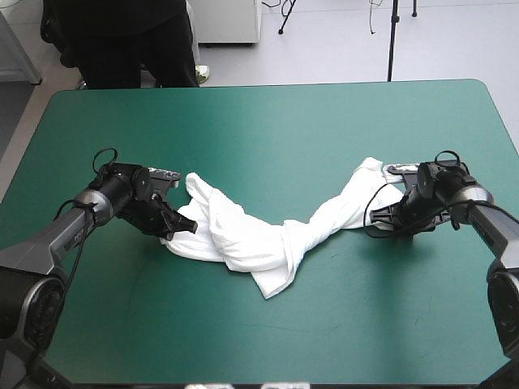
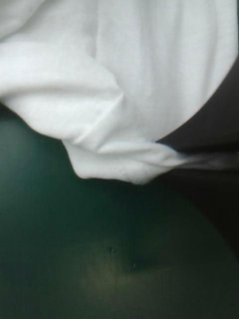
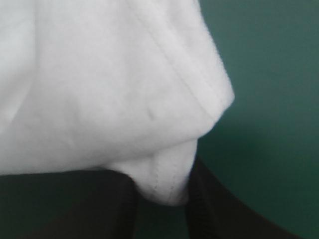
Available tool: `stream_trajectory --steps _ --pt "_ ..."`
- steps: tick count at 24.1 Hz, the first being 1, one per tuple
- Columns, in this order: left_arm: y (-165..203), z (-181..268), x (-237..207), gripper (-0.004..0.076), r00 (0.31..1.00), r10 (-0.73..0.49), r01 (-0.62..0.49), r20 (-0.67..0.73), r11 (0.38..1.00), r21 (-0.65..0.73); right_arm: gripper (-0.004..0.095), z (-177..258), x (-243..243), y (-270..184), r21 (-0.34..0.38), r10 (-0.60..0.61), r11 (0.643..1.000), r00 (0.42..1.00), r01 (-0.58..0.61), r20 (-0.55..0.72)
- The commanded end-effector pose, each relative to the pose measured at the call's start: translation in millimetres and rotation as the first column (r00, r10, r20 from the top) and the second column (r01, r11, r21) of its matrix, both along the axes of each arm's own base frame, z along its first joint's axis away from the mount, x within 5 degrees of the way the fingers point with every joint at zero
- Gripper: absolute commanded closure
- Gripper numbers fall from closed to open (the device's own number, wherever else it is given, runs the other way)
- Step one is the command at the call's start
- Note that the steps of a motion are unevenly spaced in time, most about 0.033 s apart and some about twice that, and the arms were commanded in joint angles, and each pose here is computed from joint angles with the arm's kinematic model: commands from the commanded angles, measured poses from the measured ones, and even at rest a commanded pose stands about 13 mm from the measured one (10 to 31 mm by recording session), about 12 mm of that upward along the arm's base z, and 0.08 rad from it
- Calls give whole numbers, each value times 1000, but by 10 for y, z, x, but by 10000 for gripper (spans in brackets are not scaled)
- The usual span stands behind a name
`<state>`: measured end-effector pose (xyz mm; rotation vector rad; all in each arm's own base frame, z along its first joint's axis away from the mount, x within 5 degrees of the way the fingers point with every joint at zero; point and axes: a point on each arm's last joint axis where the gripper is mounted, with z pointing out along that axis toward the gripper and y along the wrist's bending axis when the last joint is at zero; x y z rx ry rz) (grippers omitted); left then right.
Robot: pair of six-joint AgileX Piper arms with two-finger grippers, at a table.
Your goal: Fold the cloth
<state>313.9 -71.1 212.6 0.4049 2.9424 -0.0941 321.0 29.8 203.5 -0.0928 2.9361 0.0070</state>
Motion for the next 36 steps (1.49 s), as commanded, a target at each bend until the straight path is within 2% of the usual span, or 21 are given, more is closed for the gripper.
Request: stream_trajectory --steps 1,2,6,8,10,11,14,16,18,20,23,25,30,34,36 --pt "41 113 9 733 999 -19 17 44 999 38 873 -82 21 -42 -6 4 1000 1000 -4 -15" --pt "40 118 12 733 999 -19 17 46 999 38 927 -82 18 -35 4 2 1000 1000 -2 -19" --pt "48 235 -13 733 1000 -25 25 8 998 49 925 133 15 -25 14 12 1000 1000 -12 -2" --pt "45 528 1 733 996 -26 23 81 999 36 925 445 29 -28 14 15 1000 997 -16 77" --pt "47 961 -7 733 976 -22 20 219 1000 10 925 898 47 -32 15 16 1000 978 -20 207" --pt "50 1266 -42 733 958 -17 20 285 1000 -8 925 1258 25 -43 9 19 1000 957 -22 291" --pt "59 1865 -246 733 926 -3 30 378 997 -66 925 1959 -156 -54 20 13 1000 914 -23 406" --pt "71 2466 -522 733 838 24 67 545 987 -146 926 2682 -469 -60 40 18 998 820 -49 573" --pt "126 2913 -800 733 740 42 96 671 981 -168 925 3176 -776 -85 47 6 997 699 -56 715" --pt "184 3288 -1071 733 629 75 119 774 975 -190 925 3570 -1130 -114 51 -5 997 565 -64 825" --pt "238 3591 -1324 733 505 105 146 857 968 -204 925 3812 -1437 -139 55 -18 996 450 -70 893" --pt "274 3758 -1492 733 436 120 162 892 964 -209 925 3894 -1602 -155 55 -22 996 402 -72 916" --pt "319 4046 -1811 733 302 159 214 940 949 -230 925 4012 -1918 -182 55 -28 996 323 -75 946" --pt "369 4214 -2071 733 195 190 245 962 940 -235 925 4131 -2185 -204 56 -37 995 221 -80 975" --pt "393 4259 -2177 733 162 197 251 967 939 -234 925 4187 -2297 -213 56 -40 995 178 -83 983"
